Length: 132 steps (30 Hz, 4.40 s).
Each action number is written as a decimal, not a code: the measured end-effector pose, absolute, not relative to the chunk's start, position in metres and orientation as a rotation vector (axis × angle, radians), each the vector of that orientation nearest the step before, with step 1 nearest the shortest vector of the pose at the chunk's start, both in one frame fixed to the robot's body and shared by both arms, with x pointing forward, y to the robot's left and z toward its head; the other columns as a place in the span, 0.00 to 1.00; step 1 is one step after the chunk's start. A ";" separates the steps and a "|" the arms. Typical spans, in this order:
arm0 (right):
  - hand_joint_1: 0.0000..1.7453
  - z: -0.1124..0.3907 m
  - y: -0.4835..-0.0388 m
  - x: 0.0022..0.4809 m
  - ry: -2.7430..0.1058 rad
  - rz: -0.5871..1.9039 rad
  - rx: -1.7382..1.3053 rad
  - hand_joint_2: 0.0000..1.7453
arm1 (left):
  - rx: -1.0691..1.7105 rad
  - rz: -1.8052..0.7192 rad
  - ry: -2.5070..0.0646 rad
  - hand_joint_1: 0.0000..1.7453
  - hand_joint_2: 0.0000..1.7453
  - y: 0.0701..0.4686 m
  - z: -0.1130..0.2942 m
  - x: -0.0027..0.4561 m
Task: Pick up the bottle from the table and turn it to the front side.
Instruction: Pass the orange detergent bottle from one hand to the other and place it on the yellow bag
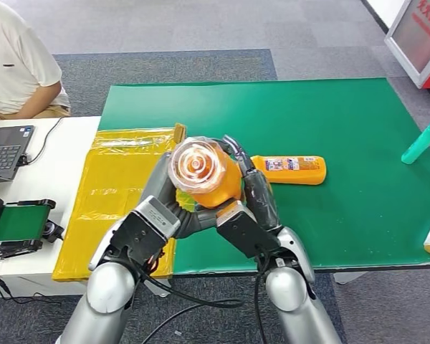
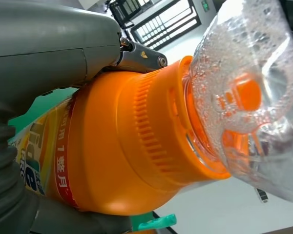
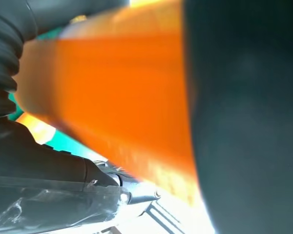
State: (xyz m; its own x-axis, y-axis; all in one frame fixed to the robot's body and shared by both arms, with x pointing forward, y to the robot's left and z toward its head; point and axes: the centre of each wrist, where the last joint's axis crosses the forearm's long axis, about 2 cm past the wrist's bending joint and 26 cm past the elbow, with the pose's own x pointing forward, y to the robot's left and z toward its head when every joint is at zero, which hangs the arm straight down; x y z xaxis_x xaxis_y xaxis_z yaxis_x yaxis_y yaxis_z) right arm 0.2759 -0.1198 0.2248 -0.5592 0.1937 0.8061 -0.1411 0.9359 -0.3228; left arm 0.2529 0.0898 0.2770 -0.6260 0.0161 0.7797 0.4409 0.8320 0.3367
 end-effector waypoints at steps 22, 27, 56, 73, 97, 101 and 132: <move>0.00 0.259 -0.175 0.281 -2.188 0.233 -0.228 1.00 | 0.806 -0.655 -2.258 1.00 1.00 0.151 0.281 0.253; 0.00 0.263 -0.180 0.280 -2.200 0.219 -0.243 1.00 | 0.847 -0.650 -2.243 1.00 1.00 0.156 0.281 0.253; 0.00 0.303 -0.214 0.218 -2.478 0.117 0.183 1.00 | 1.292 -1.434 -1.466 1.00 1.00 0.240 0.142 0.296; 0.00 0.304 -0.213 0.212 -2.523 0.133 0.270 1.00 | 1.141 -1.473 -1.364 1.00 1.00 0.222 0.122 0.309; 0.00 0.308 -0.215 0.207 -2.566 0.140 0.297 1.00 | 1.078 -1.433 -1.363 0.00 1.00 0.197 0.121 0.318; 0.00 0.308 -0.215 0.207 -2.574 0.143 0.293 1.00 | 1.073 -1.438 -1.355 0.00 1.00 0.197 0.119 0.318; 0.00 0.300 -0.224 0.197 -2.550 0.174 0.160 1.00 | 0.758 -0.939 -1.842 0.00 1.00 0.188 0.190 0.292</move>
State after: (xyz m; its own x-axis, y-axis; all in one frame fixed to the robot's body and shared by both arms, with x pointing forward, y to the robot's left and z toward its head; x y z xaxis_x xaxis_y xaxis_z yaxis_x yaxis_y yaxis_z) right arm 0.1971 -0.2242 0.2996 -0.8289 -0.0769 0.5540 -0.1514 0.9844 -0.0898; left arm 0.2919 0.1881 0.1904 -0.4019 -0.8020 0.4418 -0.1138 0.5226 0.8450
